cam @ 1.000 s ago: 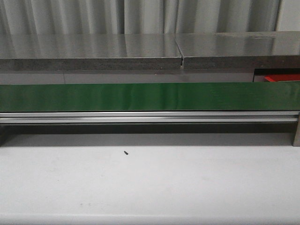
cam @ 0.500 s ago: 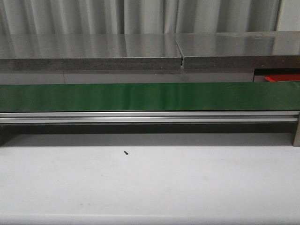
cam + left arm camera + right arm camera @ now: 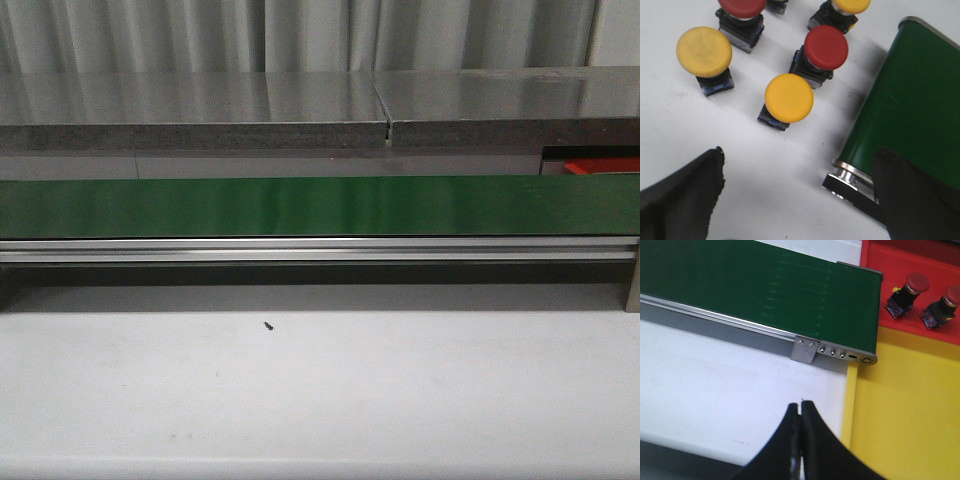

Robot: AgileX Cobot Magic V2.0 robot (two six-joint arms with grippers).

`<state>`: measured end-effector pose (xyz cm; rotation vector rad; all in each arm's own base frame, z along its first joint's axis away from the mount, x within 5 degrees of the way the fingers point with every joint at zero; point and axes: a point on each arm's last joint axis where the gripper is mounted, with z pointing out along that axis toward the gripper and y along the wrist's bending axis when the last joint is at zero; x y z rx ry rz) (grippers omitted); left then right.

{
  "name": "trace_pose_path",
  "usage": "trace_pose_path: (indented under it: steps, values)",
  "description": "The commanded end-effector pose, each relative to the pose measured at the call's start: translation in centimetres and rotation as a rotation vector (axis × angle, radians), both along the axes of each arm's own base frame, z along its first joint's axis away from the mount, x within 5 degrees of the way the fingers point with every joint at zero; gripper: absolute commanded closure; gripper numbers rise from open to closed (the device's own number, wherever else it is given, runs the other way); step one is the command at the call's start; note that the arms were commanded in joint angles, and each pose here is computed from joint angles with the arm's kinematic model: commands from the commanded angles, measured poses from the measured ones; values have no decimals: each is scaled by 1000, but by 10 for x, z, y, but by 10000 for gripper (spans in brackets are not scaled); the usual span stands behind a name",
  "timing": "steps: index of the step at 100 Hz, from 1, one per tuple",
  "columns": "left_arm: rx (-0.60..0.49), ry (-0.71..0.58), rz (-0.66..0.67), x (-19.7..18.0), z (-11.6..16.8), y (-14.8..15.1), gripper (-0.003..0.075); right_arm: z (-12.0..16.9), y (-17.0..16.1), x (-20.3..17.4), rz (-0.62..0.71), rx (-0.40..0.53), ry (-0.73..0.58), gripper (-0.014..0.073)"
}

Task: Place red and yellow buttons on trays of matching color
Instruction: 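Move the left gripper down over a yellow mushroom button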

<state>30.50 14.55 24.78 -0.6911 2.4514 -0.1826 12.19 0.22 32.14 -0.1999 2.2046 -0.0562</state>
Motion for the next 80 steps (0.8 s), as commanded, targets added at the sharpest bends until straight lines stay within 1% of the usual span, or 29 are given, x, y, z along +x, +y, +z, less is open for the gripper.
trace_pose_path:
  steps: [1,32,80]
  values:
    - [28,-94,49,7,15,6,155,14,-1,3,-7,-5,-98,663]
    - [-11,-73,87,24,-11,15,155,14,-1,3,-7,-5,-98,663]
    - [-56,-66,87,54,-24,29,155,14,-1,3,-7,-5,-98,663]
